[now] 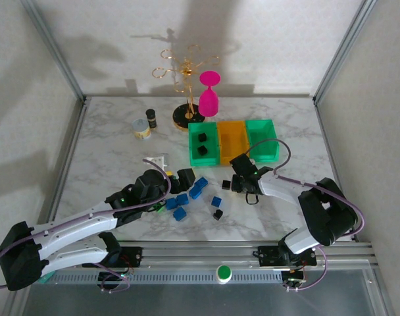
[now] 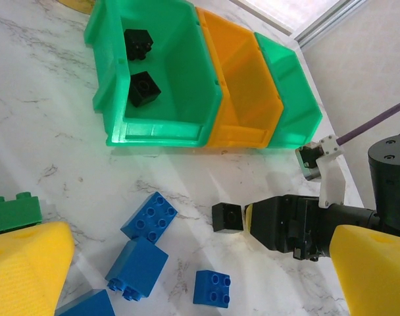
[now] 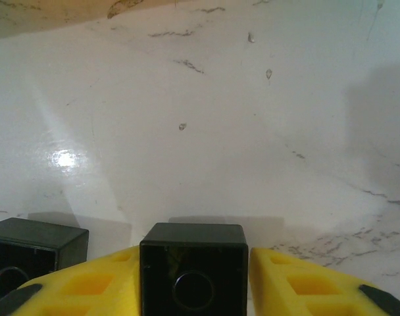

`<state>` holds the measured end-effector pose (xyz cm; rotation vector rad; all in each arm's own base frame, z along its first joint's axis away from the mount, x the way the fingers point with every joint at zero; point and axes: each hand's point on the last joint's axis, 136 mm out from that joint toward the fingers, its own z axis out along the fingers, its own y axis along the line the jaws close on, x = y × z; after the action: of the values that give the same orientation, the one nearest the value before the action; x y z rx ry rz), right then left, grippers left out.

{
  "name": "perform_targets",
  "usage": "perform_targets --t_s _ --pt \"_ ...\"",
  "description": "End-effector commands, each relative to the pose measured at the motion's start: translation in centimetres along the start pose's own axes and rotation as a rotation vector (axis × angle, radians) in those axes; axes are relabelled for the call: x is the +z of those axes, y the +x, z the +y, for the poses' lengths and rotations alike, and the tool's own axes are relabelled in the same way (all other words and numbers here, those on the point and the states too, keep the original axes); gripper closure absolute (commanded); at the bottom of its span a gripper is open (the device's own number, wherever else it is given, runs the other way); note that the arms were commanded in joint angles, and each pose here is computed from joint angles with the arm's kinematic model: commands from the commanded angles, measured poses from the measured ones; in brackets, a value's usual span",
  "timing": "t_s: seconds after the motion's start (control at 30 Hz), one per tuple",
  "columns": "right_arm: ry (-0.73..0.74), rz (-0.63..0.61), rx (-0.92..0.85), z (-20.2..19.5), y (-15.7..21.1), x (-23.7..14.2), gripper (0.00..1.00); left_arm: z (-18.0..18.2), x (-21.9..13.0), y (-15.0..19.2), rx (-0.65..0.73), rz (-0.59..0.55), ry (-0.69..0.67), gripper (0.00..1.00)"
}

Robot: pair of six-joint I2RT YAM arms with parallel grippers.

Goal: Sort the legos into containers by color
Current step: Pick up the lego from the center of the table, then place the lego in the container.

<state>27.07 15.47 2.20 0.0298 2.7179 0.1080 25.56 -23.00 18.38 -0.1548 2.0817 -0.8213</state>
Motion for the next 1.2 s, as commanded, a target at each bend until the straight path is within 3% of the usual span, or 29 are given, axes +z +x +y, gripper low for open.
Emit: perform_targets --t_s 0.0,0.4,0.77,1.17 --pt "0.016 -0.017 -0.008 -0.4 -0.6 -0.6 0.61 -0.3 -0.2 -0.5 0.021 -0.018 -0.006 0.01" --pt "-0.014 -0.074 -0.010 0.7 -2.8 -3.6 0.70 -0.5 -0.8 -1.2 0.017 -0.042 0.004 0.00" --pt "-0.147 -0.206 -0.078 7.8 -8.2 -9.3 0.70 0.0 -2.1 -3.6 0.030 -0.097 -0.020 0.00" --pt "-0.219 -0.276 -0.141 15.3 -13.8 -7.5 0.71 3.0 -3.0 -6.7 -0.018 -0.153 -0.073 0.00"
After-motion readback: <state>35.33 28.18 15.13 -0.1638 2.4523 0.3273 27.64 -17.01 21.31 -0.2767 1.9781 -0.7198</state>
